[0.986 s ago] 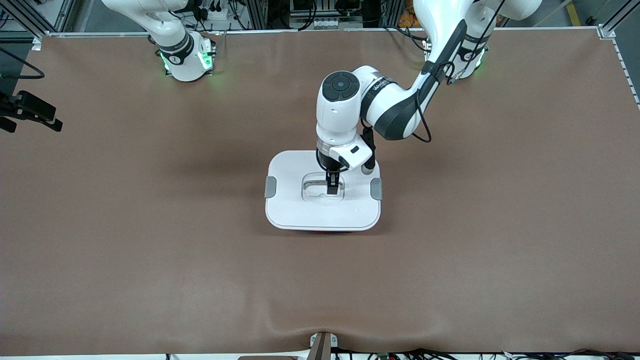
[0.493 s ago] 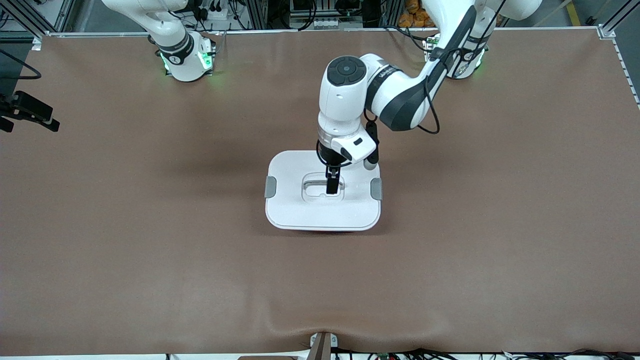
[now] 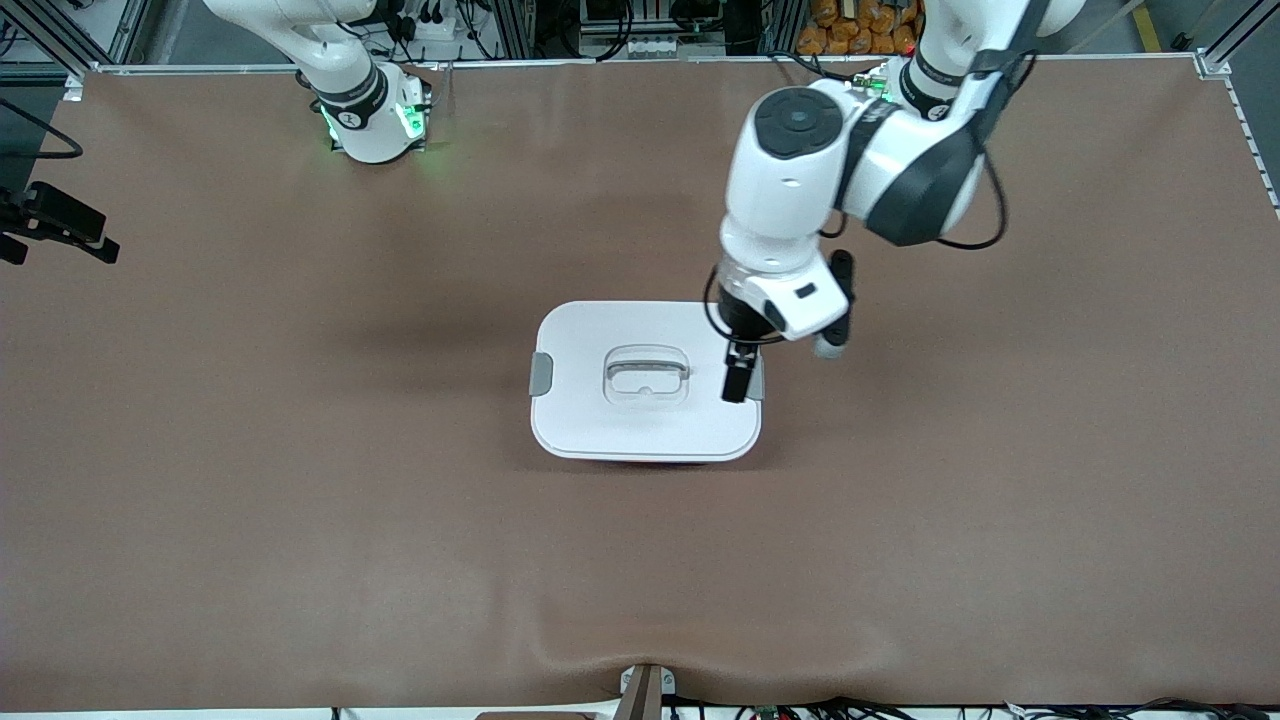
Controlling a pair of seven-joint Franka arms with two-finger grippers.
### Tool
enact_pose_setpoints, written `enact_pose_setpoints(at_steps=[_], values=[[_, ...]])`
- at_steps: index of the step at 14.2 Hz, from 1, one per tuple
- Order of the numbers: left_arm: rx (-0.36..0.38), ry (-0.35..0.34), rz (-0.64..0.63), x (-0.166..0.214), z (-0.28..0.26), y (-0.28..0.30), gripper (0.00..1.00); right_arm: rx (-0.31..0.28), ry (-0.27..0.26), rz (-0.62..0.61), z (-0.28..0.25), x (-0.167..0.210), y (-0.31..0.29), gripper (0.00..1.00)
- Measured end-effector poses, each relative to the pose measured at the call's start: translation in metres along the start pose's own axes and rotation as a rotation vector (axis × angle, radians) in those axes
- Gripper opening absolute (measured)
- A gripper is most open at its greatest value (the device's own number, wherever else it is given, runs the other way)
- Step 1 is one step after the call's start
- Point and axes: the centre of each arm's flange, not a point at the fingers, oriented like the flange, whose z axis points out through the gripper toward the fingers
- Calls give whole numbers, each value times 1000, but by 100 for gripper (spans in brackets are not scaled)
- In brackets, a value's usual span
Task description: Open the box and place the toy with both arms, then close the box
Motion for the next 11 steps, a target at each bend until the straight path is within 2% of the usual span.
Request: enact_pose_setpoints(at_steps=[6,11], values=[[87,14,234,101,-29,4,100,0,0,0,0,0,0,100],[164,5,471,163,-27,1,100,0,0,0,0,0,0,100]])
